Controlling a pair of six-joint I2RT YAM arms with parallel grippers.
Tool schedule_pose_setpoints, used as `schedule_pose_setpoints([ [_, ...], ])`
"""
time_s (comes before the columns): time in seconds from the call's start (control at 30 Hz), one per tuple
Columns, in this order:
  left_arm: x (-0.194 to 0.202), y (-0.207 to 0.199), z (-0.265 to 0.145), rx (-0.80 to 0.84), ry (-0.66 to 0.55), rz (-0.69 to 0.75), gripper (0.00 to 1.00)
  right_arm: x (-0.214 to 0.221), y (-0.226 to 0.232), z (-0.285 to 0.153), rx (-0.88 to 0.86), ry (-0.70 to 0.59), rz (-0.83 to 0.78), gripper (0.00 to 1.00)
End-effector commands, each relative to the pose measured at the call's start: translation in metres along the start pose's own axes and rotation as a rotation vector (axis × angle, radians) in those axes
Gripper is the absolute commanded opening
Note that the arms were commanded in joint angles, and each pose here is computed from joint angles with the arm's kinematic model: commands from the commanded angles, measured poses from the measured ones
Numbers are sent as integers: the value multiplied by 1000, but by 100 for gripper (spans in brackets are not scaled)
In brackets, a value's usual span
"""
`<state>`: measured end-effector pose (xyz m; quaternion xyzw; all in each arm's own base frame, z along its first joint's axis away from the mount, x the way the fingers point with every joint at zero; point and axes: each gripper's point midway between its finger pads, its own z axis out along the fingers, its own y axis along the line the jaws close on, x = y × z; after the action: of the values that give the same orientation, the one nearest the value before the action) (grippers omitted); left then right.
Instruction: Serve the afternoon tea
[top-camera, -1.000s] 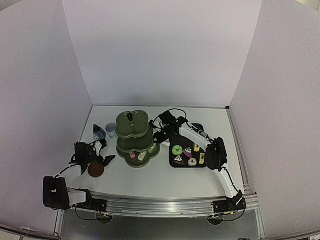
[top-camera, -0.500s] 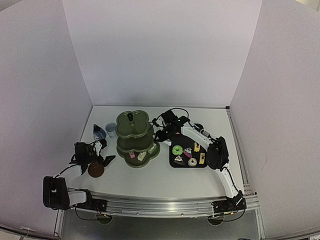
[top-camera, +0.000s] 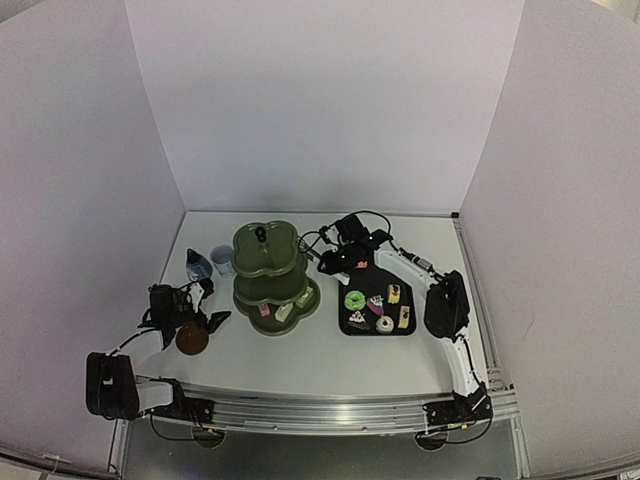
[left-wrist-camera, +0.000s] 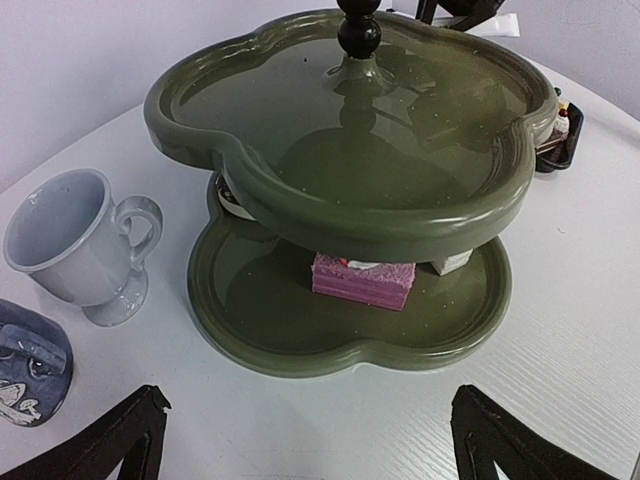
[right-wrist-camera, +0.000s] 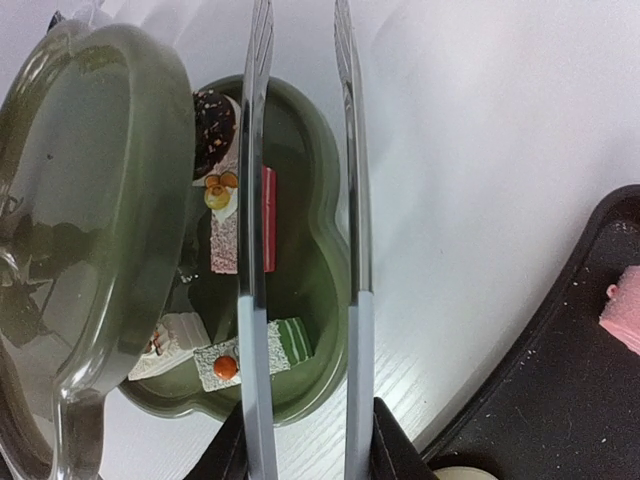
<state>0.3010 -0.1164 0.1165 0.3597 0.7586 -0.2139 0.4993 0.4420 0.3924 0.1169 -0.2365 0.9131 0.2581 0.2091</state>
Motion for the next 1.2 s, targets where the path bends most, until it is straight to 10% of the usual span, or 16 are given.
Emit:
schedule_pose_setpoints([
  [0.0, -10, 0, -2, 4, -20, 37, 99, -43, 2, -55, 11, -176, 76, 31],
  [0.5, -20, 1, -8, -9, -15, 36, 99, 22, -34, -137, 154, -178, 322, 31],
  [1.17, -26, 1, -14, -17, -1, 25, 100, 192, -38, -166, 231, 229, 316, 32],
])
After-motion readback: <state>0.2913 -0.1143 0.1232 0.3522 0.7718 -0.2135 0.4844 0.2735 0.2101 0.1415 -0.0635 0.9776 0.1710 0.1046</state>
